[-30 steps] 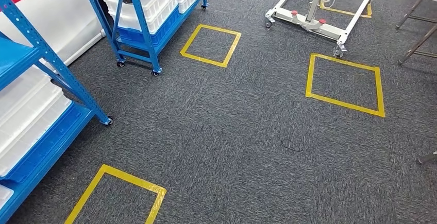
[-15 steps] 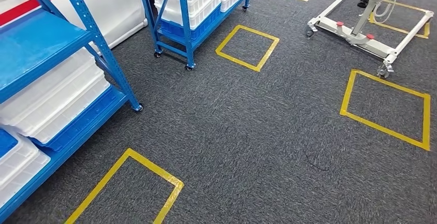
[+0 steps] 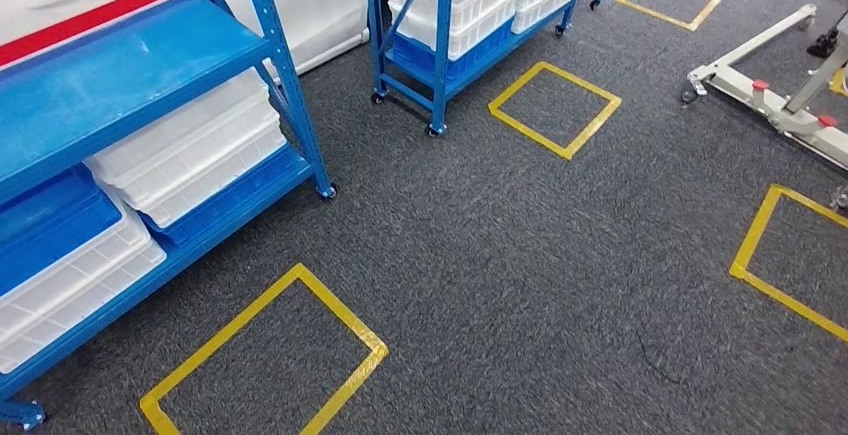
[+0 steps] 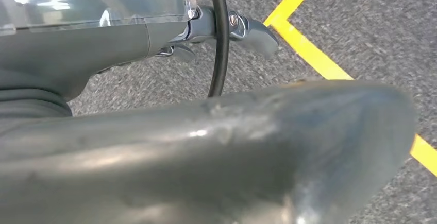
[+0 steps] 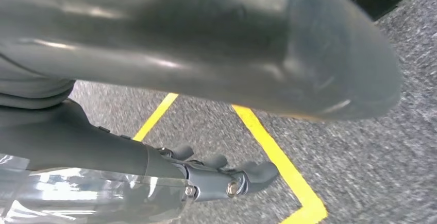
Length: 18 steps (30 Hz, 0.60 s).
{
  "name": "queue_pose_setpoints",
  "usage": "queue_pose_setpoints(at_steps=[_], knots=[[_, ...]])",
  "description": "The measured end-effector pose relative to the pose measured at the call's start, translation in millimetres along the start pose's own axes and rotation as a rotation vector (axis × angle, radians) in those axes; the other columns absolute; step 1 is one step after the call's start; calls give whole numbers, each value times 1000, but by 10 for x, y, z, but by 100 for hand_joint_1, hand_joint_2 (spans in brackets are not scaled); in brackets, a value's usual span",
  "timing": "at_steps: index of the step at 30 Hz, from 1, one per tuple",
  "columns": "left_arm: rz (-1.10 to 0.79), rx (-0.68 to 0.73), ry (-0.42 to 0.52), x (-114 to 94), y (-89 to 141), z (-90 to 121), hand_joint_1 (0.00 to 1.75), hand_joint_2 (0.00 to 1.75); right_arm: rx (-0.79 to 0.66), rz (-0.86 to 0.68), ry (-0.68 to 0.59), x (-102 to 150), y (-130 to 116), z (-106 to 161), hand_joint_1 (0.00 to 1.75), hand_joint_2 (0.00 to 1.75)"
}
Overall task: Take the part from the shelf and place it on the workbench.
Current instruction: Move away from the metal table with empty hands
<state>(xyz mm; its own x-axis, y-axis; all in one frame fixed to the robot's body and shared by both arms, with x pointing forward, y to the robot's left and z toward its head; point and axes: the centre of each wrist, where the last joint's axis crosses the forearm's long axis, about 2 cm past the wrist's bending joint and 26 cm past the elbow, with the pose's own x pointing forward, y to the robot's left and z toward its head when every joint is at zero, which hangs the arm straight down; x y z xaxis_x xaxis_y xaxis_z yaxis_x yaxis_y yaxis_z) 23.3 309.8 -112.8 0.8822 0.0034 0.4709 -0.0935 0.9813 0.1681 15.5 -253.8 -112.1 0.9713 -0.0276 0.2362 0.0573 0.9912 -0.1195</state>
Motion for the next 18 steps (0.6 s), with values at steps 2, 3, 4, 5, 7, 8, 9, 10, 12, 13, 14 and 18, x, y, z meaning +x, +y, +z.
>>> queue_pose_setpoints(at_steps=[2, 3, 4, 5, 7, 8, 9, 10, 12, 13, 14, 18], knots=[[-1, 1, 3, -16, 4, 6, 0, 0, 0, -2, -5, 36, 1, -6, 0, 0], [-1, 1, 4, -19, 5, 7, 0, 0, 0, -2, -6, 44, 1, -8, 0, 0], [-1, 2, 3, -15, 6, 6, 0, 0, -1, -3, -6, 45, 0, -8, 0, 0], [-1, 2, 2, -7, 5, 2, 0, 0, -1, -4, -4, 38, -1, -7, 0, 0], [-1, 2, -2, 10, 4, -5, 0, 0, -1, -5, -1, 24, -2, -5, 0, 0], [-1, 3, -2, 12, 3, -6, 0, 0, -1, -5, 0, 19, -3, -4, 0, 0], [-1, 3, -2, 9, 4, -5, 0, 0, -1, -5, 1, 14, -3, -3, 0, 0], [-1, 3, -1, 5, 4, -3, 0, 0, -1, -4, 2, 10, -3, -3, 0, 0], [-2, 2, 0, 2, 3, -1, 0, 0, -2, -3, 4, -1, -6, -1, 0, 0], [-2, 2, -1, 8, 1, -4, 0, 0, -2, -2, 6, -9, -8, 0, 0, 0], [-2, 1, -2, 12, 0, -5, 0, 0, -3, -2, 6, -10, -10, 0, 0, 0], [-3, 0, 2, -14, 0, 6, 0, 0, 0, 0, -3, 33, -4, -7, 0, 0]])
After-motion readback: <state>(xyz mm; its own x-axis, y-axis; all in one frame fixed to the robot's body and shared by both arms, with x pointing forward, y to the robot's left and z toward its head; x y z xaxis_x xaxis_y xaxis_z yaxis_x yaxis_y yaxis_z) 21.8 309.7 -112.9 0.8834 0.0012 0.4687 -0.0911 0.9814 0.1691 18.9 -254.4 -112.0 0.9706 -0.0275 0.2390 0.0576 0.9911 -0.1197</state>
